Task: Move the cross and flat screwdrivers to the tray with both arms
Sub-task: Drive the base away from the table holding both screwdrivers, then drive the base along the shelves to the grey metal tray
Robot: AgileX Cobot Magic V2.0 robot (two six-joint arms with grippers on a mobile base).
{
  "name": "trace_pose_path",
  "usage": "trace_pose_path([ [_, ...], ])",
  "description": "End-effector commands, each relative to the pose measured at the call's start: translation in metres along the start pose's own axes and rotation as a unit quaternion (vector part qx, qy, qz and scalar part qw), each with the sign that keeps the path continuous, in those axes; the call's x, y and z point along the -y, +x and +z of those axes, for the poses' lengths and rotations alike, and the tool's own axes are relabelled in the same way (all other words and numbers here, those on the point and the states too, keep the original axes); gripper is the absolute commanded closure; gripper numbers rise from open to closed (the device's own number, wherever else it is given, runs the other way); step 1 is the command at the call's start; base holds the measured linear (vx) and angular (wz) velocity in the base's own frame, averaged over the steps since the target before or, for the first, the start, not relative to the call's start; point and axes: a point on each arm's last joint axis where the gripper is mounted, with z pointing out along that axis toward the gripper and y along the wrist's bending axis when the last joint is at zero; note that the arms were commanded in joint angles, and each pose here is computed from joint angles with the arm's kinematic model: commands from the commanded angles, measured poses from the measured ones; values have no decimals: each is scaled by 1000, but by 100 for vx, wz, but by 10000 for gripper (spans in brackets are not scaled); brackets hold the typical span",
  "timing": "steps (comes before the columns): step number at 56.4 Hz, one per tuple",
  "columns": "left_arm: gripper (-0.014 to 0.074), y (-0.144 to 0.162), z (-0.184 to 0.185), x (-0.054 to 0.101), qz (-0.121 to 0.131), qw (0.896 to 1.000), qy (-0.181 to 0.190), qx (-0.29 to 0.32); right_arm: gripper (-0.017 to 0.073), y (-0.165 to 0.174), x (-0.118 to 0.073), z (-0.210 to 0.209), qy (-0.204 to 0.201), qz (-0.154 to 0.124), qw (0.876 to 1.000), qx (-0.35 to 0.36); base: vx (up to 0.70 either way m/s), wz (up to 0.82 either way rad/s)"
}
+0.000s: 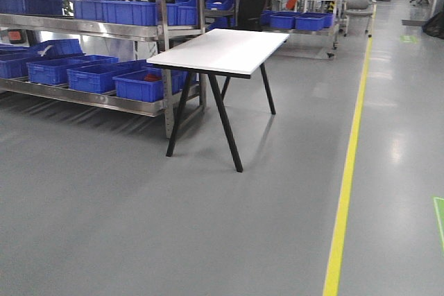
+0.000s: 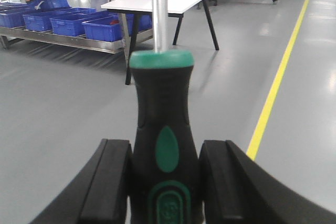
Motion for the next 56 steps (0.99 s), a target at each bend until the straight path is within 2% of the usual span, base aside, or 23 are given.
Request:
trace_pose_path([
  [1,591,-16,-4,1,-6,998,0,57,567,-18,0,-4,4,0,998,61,46,17],
  [38,591,-16,-4,1,-6,998,0,57,567,-18,0,-4,4,0,998,61,51,17],
  [56,591,-16,-4,1,-6,998,0,57,567,-18,0,-4,4,0,998,61,55,40],
])
